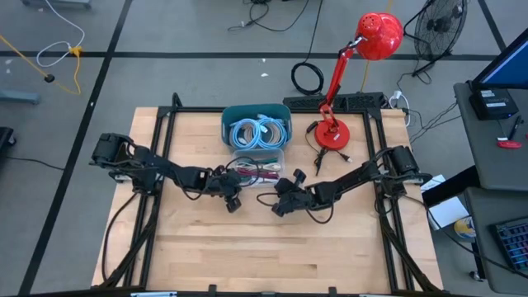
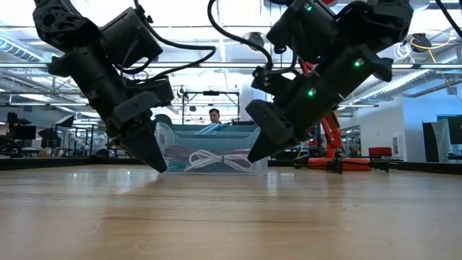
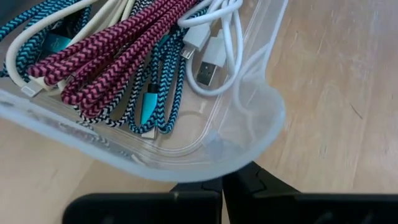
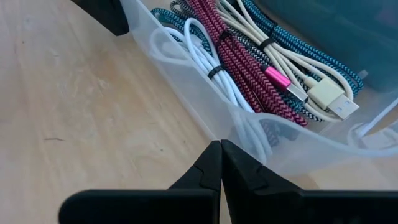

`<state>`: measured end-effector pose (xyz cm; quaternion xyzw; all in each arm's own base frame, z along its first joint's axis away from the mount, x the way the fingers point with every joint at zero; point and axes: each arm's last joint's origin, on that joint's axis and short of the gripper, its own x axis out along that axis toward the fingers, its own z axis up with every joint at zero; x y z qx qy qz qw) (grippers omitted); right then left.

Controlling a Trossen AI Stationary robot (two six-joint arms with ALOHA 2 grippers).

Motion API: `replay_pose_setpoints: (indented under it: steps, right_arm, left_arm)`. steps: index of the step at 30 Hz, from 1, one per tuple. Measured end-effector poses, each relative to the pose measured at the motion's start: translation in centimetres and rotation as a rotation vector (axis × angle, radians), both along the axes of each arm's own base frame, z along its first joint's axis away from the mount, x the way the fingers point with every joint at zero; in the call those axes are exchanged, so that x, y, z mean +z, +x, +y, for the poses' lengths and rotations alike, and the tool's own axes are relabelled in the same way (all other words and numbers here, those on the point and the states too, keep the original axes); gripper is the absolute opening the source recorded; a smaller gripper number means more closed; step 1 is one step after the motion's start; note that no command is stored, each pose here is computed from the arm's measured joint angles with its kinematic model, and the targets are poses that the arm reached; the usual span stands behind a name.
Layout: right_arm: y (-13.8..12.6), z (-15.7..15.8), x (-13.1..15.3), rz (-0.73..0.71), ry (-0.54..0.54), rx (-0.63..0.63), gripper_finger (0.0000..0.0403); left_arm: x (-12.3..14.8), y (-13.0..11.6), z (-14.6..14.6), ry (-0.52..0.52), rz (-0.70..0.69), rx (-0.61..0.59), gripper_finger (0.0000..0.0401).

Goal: Pick & Place USB Port
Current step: Adjust the bins, then return to Home Position

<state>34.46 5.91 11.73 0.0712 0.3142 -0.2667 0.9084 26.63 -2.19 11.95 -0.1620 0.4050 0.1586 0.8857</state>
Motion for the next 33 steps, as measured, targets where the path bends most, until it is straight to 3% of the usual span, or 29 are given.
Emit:
replay_pose_setpoints:
  steps: [22,33]
  right_arm:
    - [0.3,-0.5,0.2,-0.022,-0.030,-0.010,0.0000]
    - [0.1,1.2,0.4,-0.045,-0.015,0.035,0.0000]
  left_arm:
    - [0.0,0.0,1.2,0.015,0.009,0.017,0.0000]
    - [0.5,-0.2,-1.5,-0.025,-0.020,-0.049,0.0000]
